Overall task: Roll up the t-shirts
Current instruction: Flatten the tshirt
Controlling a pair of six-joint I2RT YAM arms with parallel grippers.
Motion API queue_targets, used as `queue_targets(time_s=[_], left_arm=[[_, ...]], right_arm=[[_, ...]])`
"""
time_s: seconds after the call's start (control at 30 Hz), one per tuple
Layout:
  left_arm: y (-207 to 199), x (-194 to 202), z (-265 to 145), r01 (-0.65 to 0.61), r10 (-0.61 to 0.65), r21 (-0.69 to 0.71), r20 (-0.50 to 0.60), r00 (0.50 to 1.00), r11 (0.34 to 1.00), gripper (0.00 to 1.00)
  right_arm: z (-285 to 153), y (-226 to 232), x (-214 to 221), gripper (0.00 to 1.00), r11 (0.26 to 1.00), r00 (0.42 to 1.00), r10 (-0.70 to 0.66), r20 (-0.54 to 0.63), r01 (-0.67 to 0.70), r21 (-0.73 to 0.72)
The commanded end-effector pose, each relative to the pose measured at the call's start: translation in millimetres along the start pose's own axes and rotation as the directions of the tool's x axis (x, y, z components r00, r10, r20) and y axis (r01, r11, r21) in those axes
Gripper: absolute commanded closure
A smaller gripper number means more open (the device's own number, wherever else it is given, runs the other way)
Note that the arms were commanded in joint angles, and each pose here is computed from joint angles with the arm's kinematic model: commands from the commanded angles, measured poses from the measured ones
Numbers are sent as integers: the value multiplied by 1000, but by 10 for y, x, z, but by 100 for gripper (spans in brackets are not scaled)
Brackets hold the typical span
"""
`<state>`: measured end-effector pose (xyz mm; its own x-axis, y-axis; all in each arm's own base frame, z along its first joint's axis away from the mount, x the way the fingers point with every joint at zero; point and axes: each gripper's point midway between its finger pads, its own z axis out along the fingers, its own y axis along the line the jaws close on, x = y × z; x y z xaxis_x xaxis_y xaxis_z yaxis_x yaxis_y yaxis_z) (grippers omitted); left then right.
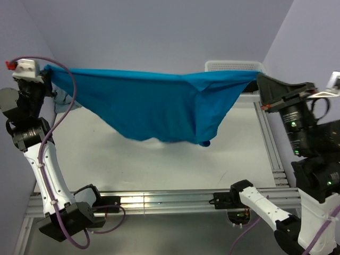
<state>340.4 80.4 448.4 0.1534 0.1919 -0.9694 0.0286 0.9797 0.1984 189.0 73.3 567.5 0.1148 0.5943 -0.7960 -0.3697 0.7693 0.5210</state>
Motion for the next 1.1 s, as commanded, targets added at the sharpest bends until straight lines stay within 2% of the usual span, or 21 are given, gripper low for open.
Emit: queue_targets(time_s=[0.0,0.13,0.23,0.3,0.4,0.43,0.47,0.5,0.53,0.57,0.6,0.63,0.67,0.7,0.73,0.8,0.87,0.9,0.97,1.0,1.07], left_arm=[[221,-785,-125,56,-29,-105,242,970,993,100],[214,-1183,-271,87,-43,-105,369,928,991,100],[-141,-1229,-291,-42,13,68,384,923,997,100],[107,-1196,-186,63,-51,-19,382,923,998,99],[170,-917,126,3,-14,46,231,973,999,100],[380,-1029,167,32,-17,-57,253,967,998,99],[564,-798,356,119,-99,-96,191,976,988,100],[588,-660,466,114,-107,-54,116,987,992,99],[478,-996,498,16,-20,39,110,994,999,100],[613,-287,774,29,-30,-10,-127,991,1000,100],[707,-523,893,25,-34,-105,-89,995,994,100],[688,-268,1189,117,-124,-63,-131,984,991,100],[579,80,1154,197,-184,17,-283,941,980,100],[478,-380,1102,138,-114,89,-233,966,986,100],[462,103,1313,136,-90,112,-342,936,984,100],[160,236,1241,152,-61,193,-410,910,969,100],[-216,490,914,120,67,375,-450,891,919,100],[-399,1104,732,158,106,408,-554,826,899,100],[-695,788,526,-131,337,480,-373,864,868,100],[-887,1137,385,-111,345,502,-402,848,858,100],[-1042,947,271,-163,359,485,-342,868,859,100]], right_arm=[[-152,195,-828,100,996,966,-84,246,82,17],[-68,284,-1246,100,991,933,-129,336,113,66],[265,271,-1392,100,983,915,-171,365,136,120],[482,211,-1292,100,973,930,-210,301,169,155],[711,119,-1241,100,964,930,-229,287,176,197],[741,110,-1208,100,965,930,-229,288,179,191],[780,81,-1131,100,967,932,-228,281,181,182],[799,56,-1099,100,965,934,-230,272,184,186],[831,32,-1064,100,964,937,-233,261,186,192],[890,-9,-1004,100,961,942,-233,240,186,202],[918,-27,-986,100,961,943,-234,235,188,203],[989,-56,-906,100,963,950,-226,217,184,199],[1023,-73,-848,100,963,954,-226,197,188,195],[1052,-97,-813,100,962,957,-222,187,185,200],[1099,-143,-743,100,960,960,-222,169,185,209],[1085,-227,-706,100,953,962,-222,158,180,244],[962,-294,-739,100,949,961,-218,172,167,266],[905,-326,-763,100,947,960,-214,181,159,278],[724,-420,-939,100,936,950,-223,218,146,321],[674,-441,-1005,100,930,946,-234,226,150,335],[630,-423,-1161,100,927,939,-239,245,145,346]])
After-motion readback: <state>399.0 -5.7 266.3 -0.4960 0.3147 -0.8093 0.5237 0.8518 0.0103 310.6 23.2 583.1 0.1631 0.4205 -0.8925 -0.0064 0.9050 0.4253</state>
